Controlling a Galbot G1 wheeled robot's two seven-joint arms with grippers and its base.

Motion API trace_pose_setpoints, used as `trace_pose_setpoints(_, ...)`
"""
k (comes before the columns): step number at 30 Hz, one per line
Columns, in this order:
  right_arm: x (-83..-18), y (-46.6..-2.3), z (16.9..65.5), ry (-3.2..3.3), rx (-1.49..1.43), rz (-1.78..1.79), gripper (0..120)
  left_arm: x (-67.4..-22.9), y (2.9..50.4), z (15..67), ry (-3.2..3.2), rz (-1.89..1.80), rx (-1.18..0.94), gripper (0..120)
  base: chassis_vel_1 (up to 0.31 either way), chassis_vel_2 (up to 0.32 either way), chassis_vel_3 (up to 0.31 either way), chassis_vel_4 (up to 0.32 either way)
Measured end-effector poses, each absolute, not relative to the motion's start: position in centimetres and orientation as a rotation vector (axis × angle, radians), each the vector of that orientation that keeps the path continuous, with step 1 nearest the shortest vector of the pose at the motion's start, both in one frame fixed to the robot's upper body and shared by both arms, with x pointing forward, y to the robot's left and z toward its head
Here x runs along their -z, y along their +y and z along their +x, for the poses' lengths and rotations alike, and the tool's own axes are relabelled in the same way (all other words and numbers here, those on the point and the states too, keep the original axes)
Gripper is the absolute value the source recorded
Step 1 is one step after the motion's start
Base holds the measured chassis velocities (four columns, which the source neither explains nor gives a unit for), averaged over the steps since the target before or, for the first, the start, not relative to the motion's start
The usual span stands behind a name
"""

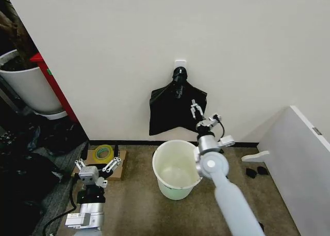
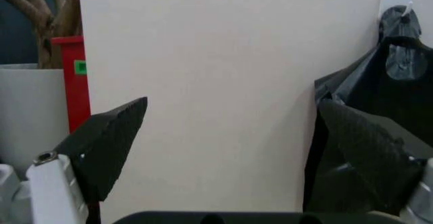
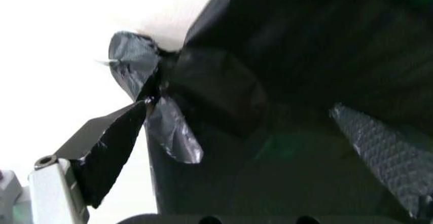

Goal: Place the garbage bag over the trash bin.

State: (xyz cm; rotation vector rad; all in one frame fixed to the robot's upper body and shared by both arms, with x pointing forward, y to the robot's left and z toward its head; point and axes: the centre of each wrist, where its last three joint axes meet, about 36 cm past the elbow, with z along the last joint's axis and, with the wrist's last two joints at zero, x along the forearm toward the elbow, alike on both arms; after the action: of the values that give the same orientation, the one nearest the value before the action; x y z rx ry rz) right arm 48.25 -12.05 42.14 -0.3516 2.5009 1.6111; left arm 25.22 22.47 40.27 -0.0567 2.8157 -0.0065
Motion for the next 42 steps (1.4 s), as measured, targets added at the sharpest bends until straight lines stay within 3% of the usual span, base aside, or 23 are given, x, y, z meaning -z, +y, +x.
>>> trace_pose_setpoints(7, -42.7, -9.6, 49.5, 2.453, -1.647, -0.399, 100, -39.8, 22.4, 25.5, 2.822, -0.071, 0.014, 100, 0.000, 0.000, 0.000, 0.000)
trace_pose_setpoints(19, -42.7, -7.9, 51.5, 2.404, -1.609, -0.483, 54, -39.0, 22.8, 25.7, 2.841, -0.079, 0.007, 100, 0.000, 0.000, 0.000, 0.000)
trace_pose_setpoints(21, -42.7, -7.8, 51.5, 2.401, -1.609, -0.485, 51, -39.0, 22.8, 25.7, 2.842, -0.079, 0.007, 100, 0.000, 0.000, 0.000, 0.000)
trace_pose_setpoints(25, -42.7, -7.6, 51.3, 2.381, -1.598, -0.506, 32, -39.0, 22.9, 25.7, 2.843, -0.080, 0.015, 100, 0.000, 0.000, 0.000, 0.000)
trace_pose_setpoints(27, -42.8, -7.6, 51.3, 2.376, -1.596, -0.511, 30, -39.0, 22.9, 25.7, 2.842, -0.080, 0.014, 100, 0.000, 0.000, 0.000, 0.000)
trace_pose_setpoints(34, -42.9, -7.9, 50.8, 2.370, -1.564, -0.513, 0, -38.8, 22.9, 25.8, 2.845, -0.084, 0.017, 100, 0.000, 0.000, 0.000, 0.000)
trace_pose_setpoints(42, -40.8, -9.8, 47.2, 2.488, -1.437, -0.524, 0, -38.7, 22.7, 26.0, 2.843, -0.093, 0.023, 100, 0.000, 0.000, 0.000, 0.000)
